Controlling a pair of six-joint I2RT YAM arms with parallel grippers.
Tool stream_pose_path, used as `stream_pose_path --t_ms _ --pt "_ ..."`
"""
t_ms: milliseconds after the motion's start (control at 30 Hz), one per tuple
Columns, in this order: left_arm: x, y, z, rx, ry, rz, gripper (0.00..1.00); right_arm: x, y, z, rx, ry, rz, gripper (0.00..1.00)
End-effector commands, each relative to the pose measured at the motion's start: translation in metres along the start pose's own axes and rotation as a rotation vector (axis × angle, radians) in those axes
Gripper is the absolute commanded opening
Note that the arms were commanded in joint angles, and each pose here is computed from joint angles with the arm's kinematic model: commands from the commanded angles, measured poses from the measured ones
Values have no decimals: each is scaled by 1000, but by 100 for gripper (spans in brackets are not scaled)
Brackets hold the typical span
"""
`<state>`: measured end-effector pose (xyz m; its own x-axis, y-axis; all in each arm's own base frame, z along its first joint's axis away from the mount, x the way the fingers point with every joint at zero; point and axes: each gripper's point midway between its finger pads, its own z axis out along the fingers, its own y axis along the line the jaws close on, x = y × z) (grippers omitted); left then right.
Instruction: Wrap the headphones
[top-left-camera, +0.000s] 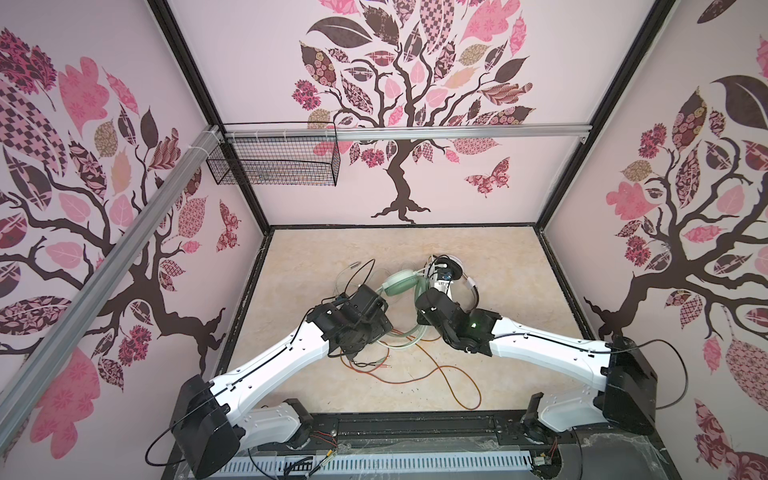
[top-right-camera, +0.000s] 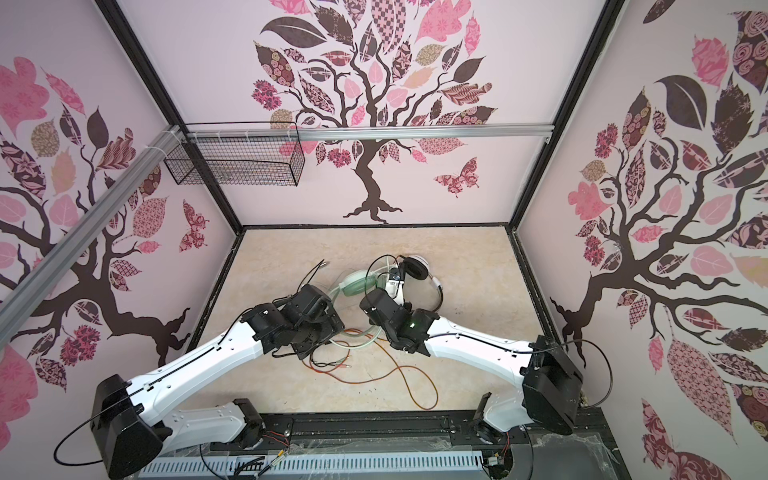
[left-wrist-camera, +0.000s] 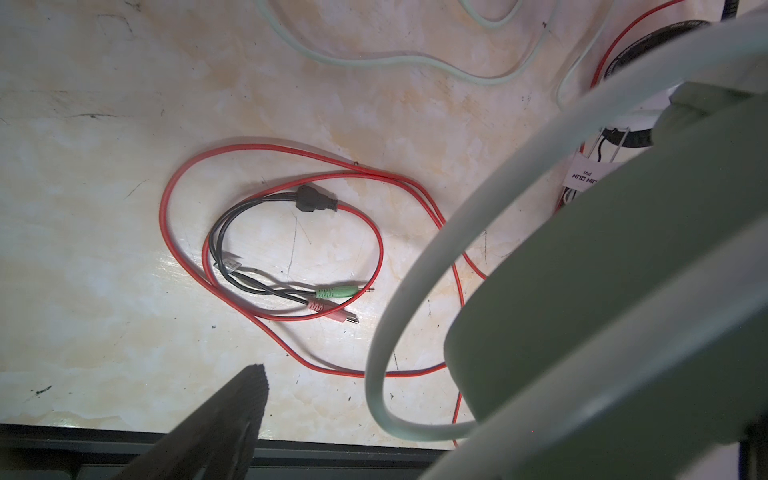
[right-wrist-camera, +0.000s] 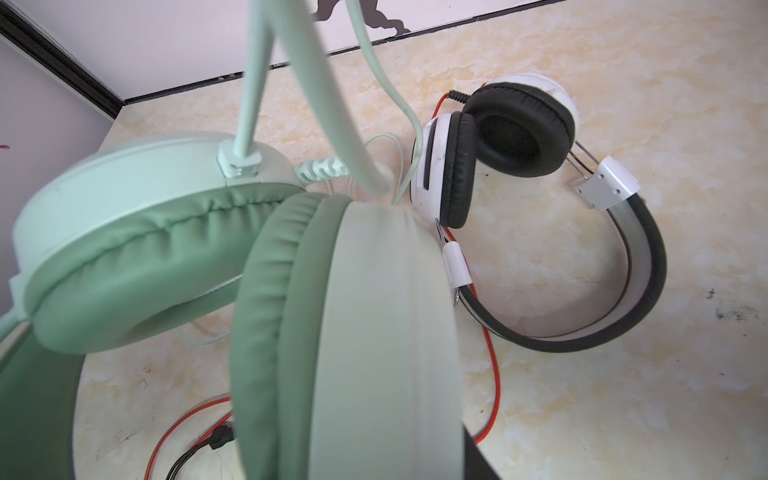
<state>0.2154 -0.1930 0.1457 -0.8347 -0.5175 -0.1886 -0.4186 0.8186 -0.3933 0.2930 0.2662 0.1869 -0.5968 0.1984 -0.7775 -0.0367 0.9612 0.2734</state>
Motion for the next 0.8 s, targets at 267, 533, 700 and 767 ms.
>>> stream_pose_path --t_ms 267,533,700,767 --pt "-8 -18 -4 40 -32 22 95 -32 26 -13 -73 -71 87 33" --pt "-2 -16 2 46 1 16 75 -37 24 -15 -64 -92 97 33" --pt "-3 -15 1 42 -6 22 58 -38 23 -17 -60 -99 101 33" --pt "-3 -15 1 43 -5 26 55 -37 24 -18 -69 -95 103 33"
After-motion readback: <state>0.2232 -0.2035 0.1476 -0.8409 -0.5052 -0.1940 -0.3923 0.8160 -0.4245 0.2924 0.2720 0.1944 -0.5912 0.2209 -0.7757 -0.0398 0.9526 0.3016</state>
